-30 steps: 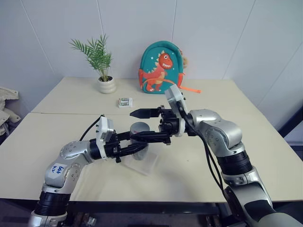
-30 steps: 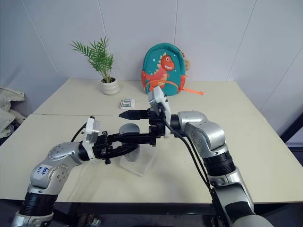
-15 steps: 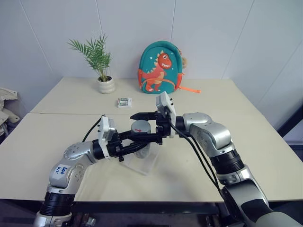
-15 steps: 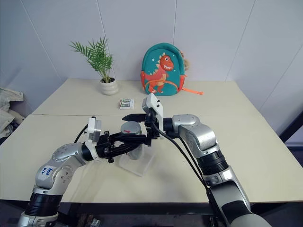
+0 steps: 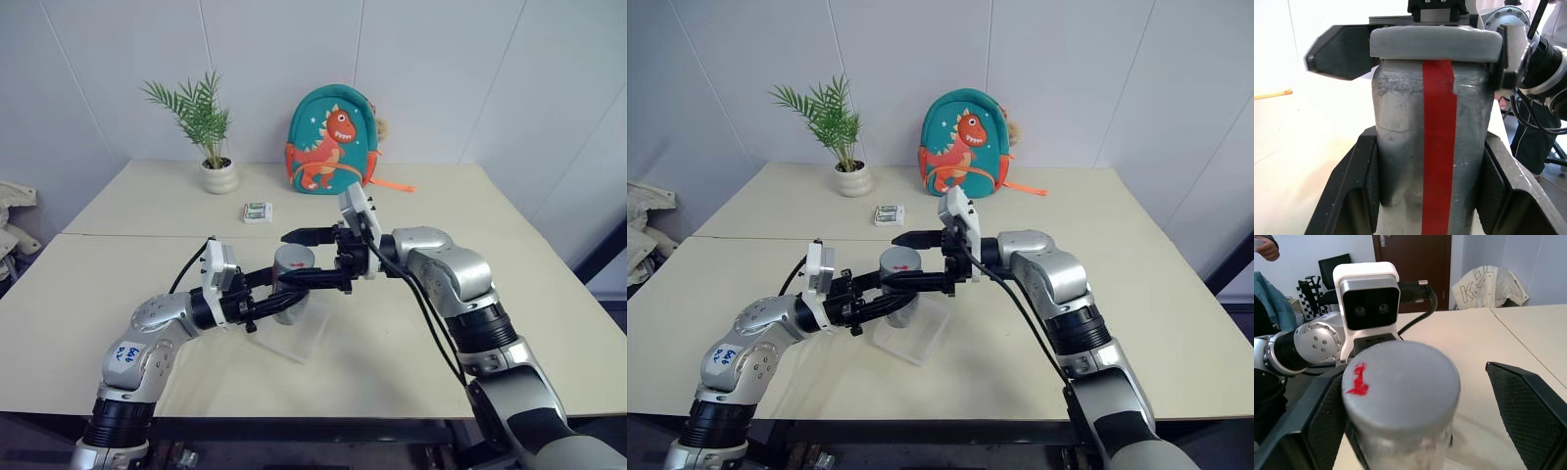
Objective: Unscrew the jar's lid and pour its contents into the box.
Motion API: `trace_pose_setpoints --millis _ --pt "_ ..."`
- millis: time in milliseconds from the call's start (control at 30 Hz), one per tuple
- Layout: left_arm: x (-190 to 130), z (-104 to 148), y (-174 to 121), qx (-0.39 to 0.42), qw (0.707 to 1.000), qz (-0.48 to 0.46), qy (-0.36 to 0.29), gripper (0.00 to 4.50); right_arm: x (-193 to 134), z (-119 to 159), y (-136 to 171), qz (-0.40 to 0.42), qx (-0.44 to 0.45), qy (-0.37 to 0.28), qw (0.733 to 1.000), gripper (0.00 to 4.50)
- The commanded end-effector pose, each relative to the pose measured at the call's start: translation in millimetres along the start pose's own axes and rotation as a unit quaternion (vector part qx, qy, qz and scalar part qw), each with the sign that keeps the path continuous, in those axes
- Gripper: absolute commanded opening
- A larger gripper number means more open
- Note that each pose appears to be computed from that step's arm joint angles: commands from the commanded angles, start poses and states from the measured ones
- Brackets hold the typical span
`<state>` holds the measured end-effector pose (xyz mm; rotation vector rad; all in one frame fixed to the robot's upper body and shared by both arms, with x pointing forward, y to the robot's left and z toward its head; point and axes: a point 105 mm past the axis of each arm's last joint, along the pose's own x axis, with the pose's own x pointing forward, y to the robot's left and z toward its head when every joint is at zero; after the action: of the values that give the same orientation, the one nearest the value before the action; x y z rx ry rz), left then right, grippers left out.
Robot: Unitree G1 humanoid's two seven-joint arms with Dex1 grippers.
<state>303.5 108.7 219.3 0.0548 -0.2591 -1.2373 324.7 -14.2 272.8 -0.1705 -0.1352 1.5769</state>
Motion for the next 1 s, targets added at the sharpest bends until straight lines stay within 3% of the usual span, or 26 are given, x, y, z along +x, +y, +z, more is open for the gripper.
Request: trace_pose_setpoints --millis 33,567,767,1000 --pt "-0.2 7.0 -6.4 0.019 1.000 -0.012 -0.013 2.06 -22.3 10.7 -7.7 -0.030 -0.006 -0.019 0.999 4.46" --pt "-3.3 8.2 -2.0 0.020 1.000 0.005 -0.021 2.06 -51.0 1.8 -14.2 -0.047 0.017 0.001 0.999 4.46" --pt "-3.0 7.1 -0.9 0.019 1.000 0.009 -0.022 2.06 -25.3 31.4 20.8 0.041 0.014 -0.050 0.998 4.46" --pt "1.0 6.5 -1.4 0.015 1.000 0.007 -0.025 2.06 5.3 35.0 19.2 0.025 0.014 -0.059 0.998 4.46"
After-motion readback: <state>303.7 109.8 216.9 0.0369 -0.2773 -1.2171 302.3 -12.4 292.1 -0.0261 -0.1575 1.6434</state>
